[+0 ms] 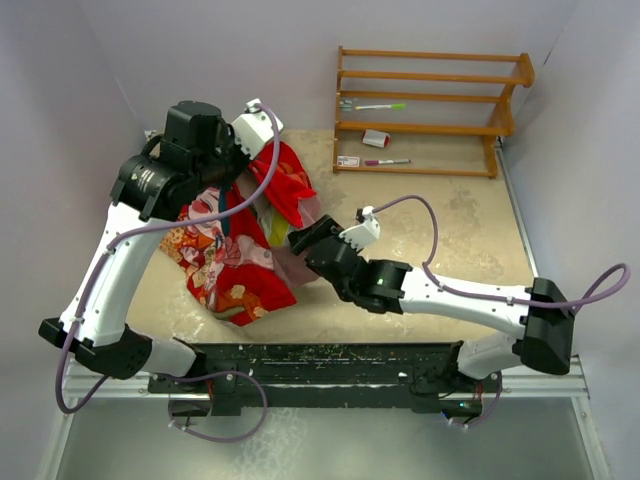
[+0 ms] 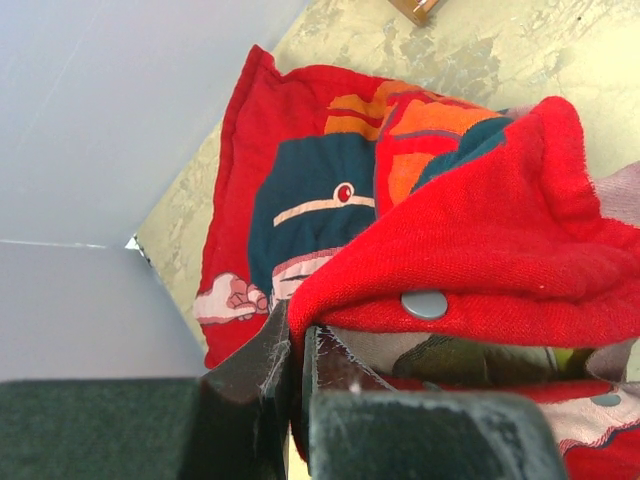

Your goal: Remove the pillowcase from the pillow

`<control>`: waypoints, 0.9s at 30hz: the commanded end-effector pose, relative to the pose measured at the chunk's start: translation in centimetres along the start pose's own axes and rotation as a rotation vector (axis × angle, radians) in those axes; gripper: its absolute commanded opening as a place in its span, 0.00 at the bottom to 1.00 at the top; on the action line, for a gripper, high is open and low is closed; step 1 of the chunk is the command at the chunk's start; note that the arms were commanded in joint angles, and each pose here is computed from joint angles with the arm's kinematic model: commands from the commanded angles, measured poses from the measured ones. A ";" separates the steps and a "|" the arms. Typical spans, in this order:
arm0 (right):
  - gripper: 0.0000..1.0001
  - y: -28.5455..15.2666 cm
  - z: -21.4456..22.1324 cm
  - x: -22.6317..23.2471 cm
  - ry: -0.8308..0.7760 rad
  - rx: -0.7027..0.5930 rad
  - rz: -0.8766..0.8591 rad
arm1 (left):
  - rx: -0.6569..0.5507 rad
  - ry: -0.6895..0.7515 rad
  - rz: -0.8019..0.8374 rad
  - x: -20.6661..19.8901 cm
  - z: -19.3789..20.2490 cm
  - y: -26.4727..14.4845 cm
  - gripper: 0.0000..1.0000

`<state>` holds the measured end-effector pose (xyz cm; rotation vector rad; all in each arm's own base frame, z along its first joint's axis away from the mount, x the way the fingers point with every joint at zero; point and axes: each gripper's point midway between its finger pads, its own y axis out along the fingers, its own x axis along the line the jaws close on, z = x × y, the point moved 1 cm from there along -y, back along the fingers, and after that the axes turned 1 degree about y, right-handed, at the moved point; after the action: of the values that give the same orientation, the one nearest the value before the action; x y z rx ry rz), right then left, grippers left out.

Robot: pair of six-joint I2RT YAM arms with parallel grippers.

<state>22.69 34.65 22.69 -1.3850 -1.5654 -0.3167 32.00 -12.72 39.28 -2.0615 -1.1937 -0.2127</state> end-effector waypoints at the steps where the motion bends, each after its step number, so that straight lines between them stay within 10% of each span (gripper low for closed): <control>1: 0.78 1.3 0.1 1.5 0.103 0.015 -0.026 | -0.084 -0.034 -0.054 1.6 -2.1 -1.4 0.00; 15: 0.70 3.3 2.7 2.8 0.138 0.071 -0.032 | -0.095 -0.038 -0.043 1.5 -2.3 -1.7 0.00; 27: 0.00 1.8 3.2 0.1 0.145 0.080 0.002 | -0.092 -0.025 -0.071 2.1 -2.4 -1.1 0.00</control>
<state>22.82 38.67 20.48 -1.2512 -1.4717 -0.3070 31.62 -13.10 39.10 -2.0815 -1.1593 -0.1907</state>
